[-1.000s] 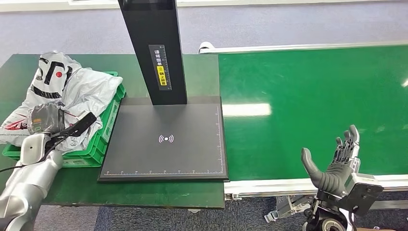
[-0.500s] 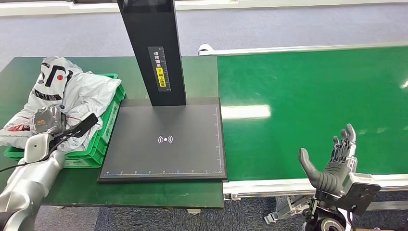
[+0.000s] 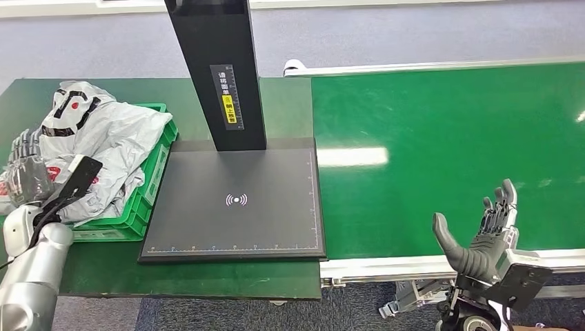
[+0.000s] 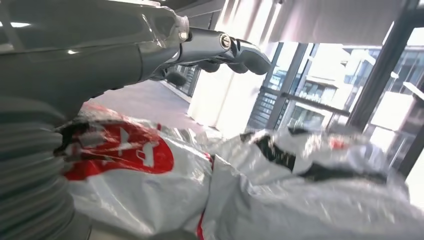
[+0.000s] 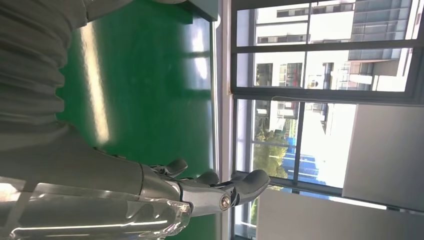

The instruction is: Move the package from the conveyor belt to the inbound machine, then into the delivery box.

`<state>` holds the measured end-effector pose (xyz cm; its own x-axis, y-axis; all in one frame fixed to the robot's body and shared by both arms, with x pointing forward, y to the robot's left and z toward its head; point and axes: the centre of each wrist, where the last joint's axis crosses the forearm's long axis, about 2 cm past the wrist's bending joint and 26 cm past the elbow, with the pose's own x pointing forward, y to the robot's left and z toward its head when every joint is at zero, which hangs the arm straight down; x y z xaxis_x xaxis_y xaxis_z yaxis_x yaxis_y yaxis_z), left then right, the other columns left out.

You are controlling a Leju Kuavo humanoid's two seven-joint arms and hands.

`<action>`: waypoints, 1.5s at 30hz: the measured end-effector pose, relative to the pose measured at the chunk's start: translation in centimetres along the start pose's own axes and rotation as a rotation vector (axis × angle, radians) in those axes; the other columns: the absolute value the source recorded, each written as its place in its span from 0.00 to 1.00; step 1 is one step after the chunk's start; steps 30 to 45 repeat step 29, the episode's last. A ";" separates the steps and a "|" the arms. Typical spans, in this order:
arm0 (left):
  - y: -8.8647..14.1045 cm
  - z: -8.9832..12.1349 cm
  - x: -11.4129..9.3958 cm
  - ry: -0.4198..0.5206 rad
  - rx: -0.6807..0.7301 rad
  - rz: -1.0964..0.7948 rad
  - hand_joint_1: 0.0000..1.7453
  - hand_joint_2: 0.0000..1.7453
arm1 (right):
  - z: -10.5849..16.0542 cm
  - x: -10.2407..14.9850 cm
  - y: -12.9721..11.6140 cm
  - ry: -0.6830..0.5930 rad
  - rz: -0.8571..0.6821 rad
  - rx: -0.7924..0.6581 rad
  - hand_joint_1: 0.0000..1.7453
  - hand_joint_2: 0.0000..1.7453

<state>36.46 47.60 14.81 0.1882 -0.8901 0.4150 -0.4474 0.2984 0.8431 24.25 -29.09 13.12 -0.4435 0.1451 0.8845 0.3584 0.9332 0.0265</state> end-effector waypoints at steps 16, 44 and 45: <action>3.2 2.5 3.8 -0.171 0.172 0.335 0.00 1.00 | 0.3 0.1 -0.6 0.005 0.010 -0.027 0.00 1.00; -0.1 11.4 13.9 -0.506 -0.004 1.017 0.00 1.00 | 0.7 -0.4 1.4 0.062 -0.032 0.116 0.00 1.00; -0.1 11.4 13.9 -0.506 -0.004 1.017 0.00 1.00 | 0.7 -0.4 1.4 0.062 -0.032 0.116 0.00 1.00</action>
